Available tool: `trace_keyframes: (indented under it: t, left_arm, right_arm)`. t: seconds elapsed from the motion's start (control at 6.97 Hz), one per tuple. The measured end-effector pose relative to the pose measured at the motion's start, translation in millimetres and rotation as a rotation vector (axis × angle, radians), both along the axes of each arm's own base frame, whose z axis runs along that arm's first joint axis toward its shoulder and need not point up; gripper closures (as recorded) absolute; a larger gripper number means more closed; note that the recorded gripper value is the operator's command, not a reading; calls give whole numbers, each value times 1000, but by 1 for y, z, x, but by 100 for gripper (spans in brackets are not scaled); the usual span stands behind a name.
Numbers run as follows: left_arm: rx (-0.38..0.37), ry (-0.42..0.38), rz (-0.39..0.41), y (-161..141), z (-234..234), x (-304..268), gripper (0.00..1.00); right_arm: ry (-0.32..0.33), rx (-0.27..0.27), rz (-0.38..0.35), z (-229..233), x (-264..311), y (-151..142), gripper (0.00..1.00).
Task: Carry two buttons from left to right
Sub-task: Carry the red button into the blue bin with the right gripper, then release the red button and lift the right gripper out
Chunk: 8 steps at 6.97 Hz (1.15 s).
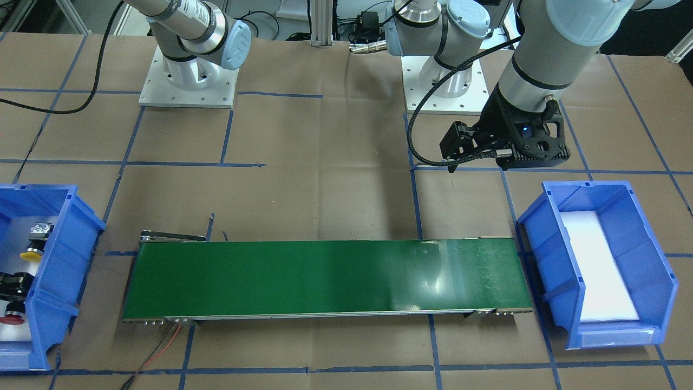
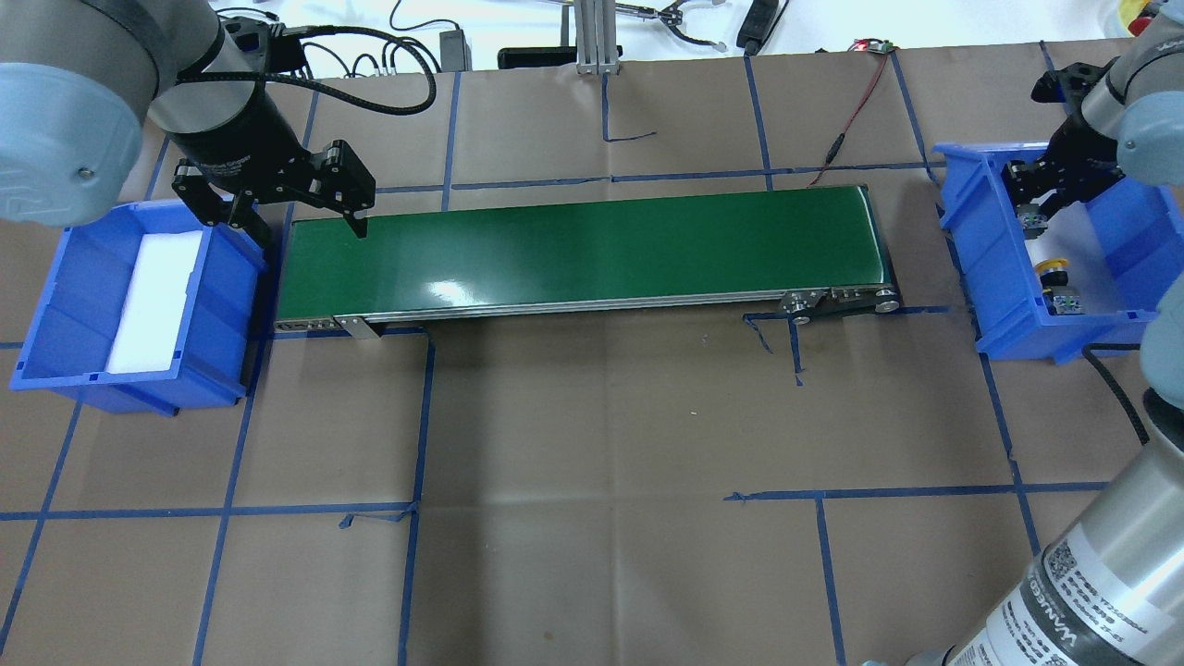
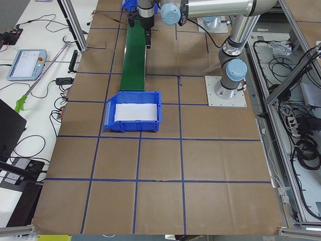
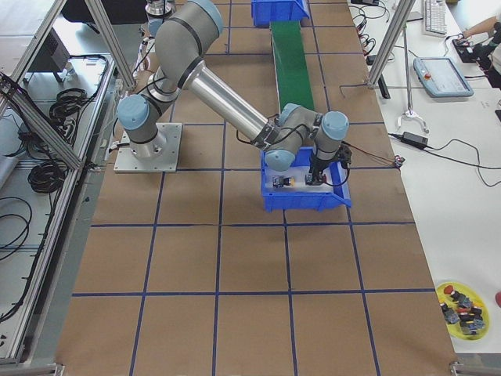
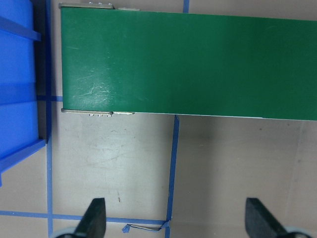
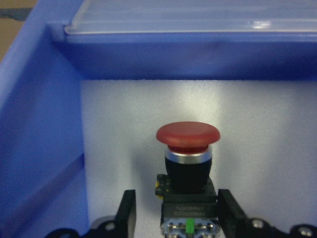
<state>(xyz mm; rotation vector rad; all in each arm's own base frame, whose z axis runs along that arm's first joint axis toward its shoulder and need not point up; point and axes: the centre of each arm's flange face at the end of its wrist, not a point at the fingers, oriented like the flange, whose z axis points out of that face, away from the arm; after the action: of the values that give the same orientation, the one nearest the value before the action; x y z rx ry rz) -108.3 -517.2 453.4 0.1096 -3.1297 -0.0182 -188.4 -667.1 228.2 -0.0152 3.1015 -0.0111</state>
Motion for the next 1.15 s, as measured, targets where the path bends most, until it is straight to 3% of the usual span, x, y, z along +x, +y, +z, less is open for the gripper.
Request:
trace_keyframes:
  t: [0.29, 0.86, 1.15]
  left_arm:
    - [0, 0, 0, 0, 0, 0, 0]
    - [0, 0, -1, 0, 0, 0, 0]
    - [0, 0, 0, 0, 0, 0, 0]
  right_arm:
    - [1, -34, -2, 23, 2, 1, 1]
    - [53, -121, 1, 122, 15, 23, 0]
    - [23, -205, 70, 201, 75, 36, 0]
